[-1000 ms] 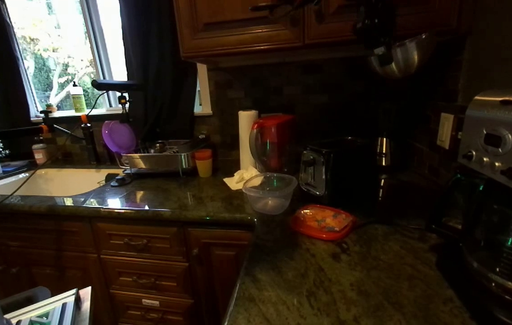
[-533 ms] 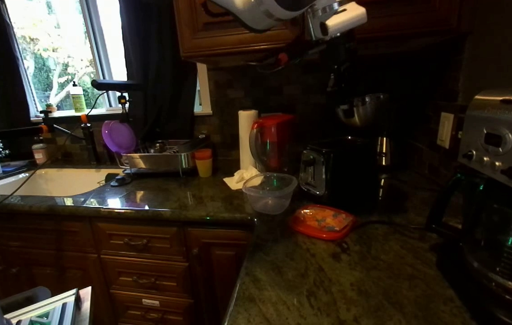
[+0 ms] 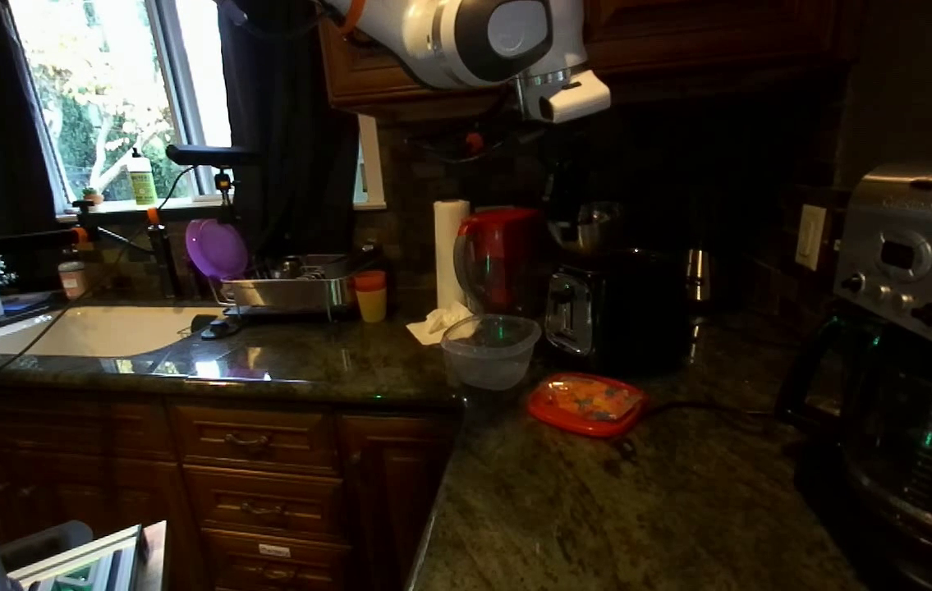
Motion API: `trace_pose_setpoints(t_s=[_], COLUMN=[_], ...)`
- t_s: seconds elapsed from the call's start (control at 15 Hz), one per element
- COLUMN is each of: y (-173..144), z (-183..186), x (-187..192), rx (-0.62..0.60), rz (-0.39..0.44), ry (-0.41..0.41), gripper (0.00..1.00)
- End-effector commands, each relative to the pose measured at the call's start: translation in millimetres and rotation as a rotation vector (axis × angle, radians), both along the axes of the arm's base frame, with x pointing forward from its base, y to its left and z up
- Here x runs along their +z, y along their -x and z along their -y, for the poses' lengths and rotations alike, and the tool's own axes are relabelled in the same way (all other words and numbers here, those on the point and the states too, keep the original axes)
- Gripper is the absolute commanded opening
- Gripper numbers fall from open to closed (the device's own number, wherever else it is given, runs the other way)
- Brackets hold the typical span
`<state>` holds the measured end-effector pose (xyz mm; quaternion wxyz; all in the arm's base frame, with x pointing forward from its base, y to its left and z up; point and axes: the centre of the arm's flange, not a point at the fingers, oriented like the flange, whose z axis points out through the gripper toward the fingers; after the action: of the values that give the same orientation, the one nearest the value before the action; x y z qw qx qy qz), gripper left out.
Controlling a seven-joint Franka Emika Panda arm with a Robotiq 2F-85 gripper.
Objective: Put the silver bowl on the toaster
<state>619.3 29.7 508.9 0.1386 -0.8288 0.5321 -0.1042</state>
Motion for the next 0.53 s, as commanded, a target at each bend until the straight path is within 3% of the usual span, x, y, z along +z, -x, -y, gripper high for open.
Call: trace_pose_setpoints(t_s=[0.0, 0.13, 0.47], y=[9.1, -0.2, -1.7], z=[-40.0, -59.2, -62.4], x=[0.5, 4.4, 2.2], rx=[0.124, 0.130, 0.119], rz=[0.079, 0.098, 0.097], ry=[-0.019, 0.006, 0.006], gripper=[0.01, 0.01, 0.01])
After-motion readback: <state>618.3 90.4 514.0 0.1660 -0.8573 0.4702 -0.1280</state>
